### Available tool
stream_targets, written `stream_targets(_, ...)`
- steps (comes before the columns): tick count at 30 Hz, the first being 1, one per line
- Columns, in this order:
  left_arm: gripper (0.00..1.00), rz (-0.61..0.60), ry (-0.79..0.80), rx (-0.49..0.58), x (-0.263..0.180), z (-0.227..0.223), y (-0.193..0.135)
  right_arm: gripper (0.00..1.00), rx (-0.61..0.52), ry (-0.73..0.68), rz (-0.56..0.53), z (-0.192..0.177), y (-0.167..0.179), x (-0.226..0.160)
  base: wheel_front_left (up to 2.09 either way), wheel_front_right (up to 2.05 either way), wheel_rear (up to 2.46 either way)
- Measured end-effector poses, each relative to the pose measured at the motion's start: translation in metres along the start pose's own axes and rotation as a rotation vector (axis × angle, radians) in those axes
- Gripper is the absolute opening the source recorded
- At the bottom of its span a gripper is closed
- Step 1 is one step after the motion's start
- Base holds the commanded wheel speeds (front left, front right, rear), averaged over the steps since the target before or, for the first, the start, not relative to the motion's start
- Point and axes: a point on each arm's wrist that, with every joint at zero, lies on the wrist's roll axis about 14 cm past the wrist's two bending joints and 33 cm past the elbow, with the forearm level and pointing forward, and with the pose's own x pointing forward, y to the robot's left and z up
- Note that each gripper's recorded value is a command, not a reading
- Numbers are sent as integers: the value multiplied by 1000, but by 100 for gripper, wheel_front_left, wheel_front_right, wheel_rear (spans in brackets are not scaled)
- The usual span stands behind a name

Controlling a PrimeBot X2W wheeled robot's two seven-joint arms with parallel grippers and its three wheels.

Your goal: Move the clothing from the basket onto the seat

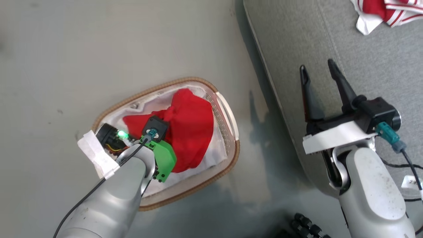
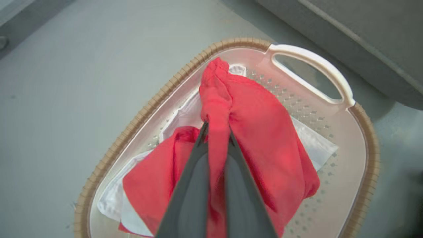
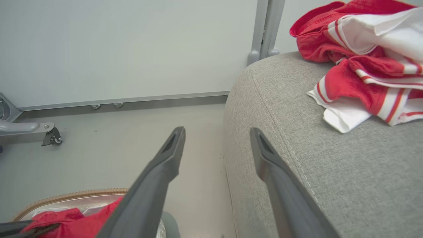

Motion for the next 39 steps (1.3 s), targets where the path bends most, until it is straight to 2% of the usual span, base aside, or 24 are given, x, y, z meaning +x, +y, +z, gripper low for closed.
stream_targets(8,0,48,-253,118,-42,92,10,100,-4,-34,36,23,17,-22,0,0,0)
stream_targets(17,0,128,-469,288,-115,178,19,100,-5,-99,86,56,39,-49,0,0,0)
stream_targets(27,0,234,-683,458,-207,288,12,100,-15,-202,178,96,72,-70,0,0,0)
stream_targets(33,0,267,-763,538,-246,330,-3,100,-11,-232,256,107,99,-78,0,0,0)
stream_targets(39,0,251,-809,574,-262,351,-23,100,-11,-253,352,115,130,-86,0,0,0)
